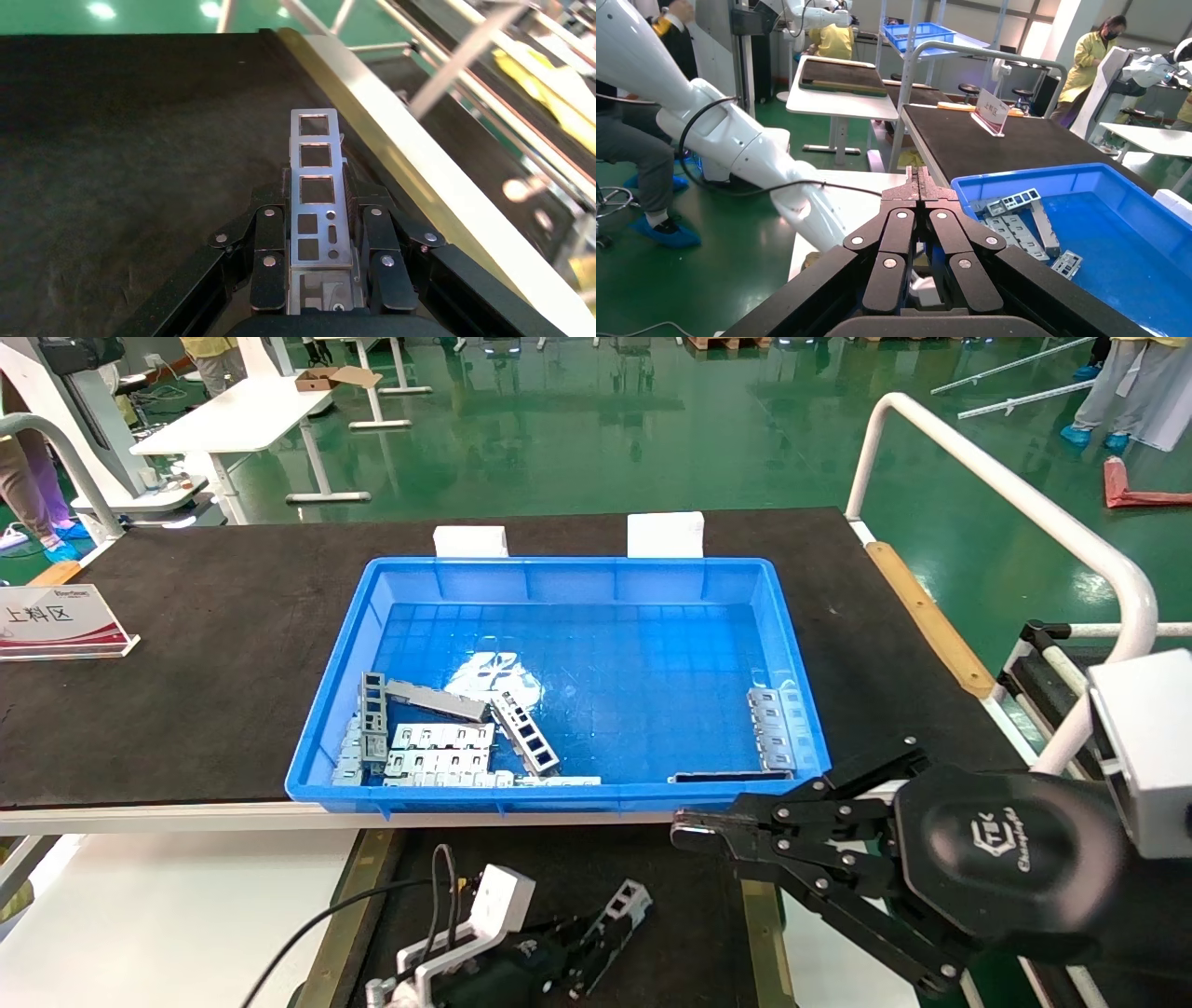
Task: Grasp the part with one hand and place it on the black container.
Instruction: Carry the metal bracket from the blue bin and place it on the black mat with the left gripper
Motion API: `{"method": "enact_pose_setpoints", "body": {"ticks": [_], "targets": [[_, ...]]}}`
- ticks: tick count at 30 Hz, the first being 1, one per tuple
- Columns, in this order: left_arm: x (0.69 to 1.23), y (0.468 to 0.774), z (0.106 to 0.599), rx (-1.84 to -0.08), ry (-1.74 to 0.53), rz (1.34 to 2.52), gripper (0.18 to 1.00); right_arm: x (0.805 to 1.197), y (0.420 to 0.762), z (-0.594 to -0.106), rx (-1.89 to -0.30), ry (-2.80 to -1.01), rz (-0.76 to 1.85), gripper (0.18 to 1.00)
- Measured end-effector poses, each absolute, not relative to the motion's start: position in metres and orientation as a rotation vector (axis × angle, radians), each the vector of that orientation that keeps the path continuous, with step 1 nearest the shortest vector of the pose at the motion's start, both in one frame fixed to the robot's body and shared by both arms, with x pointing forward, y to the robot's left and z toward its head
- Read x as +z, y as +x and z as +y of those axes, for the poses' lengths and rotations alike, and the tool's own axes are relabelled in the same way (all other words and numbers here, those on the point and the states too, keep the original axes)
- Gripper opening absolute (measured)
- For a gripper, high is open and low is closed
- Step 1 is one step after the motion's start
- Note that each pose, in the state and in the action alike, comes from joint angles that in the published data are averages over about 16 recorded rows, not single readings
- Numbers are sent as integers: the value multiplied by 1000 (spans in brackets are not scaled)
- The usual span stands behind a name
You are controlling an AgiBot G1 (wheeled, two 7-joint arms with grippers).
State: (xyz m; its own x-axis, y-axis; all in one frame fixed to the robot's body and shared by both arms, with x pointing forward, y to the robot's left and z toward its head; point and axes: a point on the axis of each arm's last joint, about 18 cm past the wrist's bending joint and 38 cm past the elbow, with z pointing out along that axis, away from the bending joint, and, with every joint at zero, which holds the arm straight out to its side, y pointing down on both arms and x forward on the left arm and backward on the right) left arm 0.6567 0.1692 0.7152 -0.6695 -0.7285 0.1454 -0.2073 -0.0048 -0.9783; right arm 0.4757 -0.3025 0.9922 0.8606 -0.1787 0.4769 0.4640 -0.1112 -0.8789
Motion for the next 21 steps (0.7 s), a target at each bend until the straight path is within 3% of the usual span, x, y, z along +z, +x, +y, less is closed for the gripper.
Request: {"method": "enact_pose_setpoints", "body": {"ticks": [21], "targets": [[698,682,143,-1678,-1374,1502,321,992,476,-302,-552,-1594,-229,191]]}}
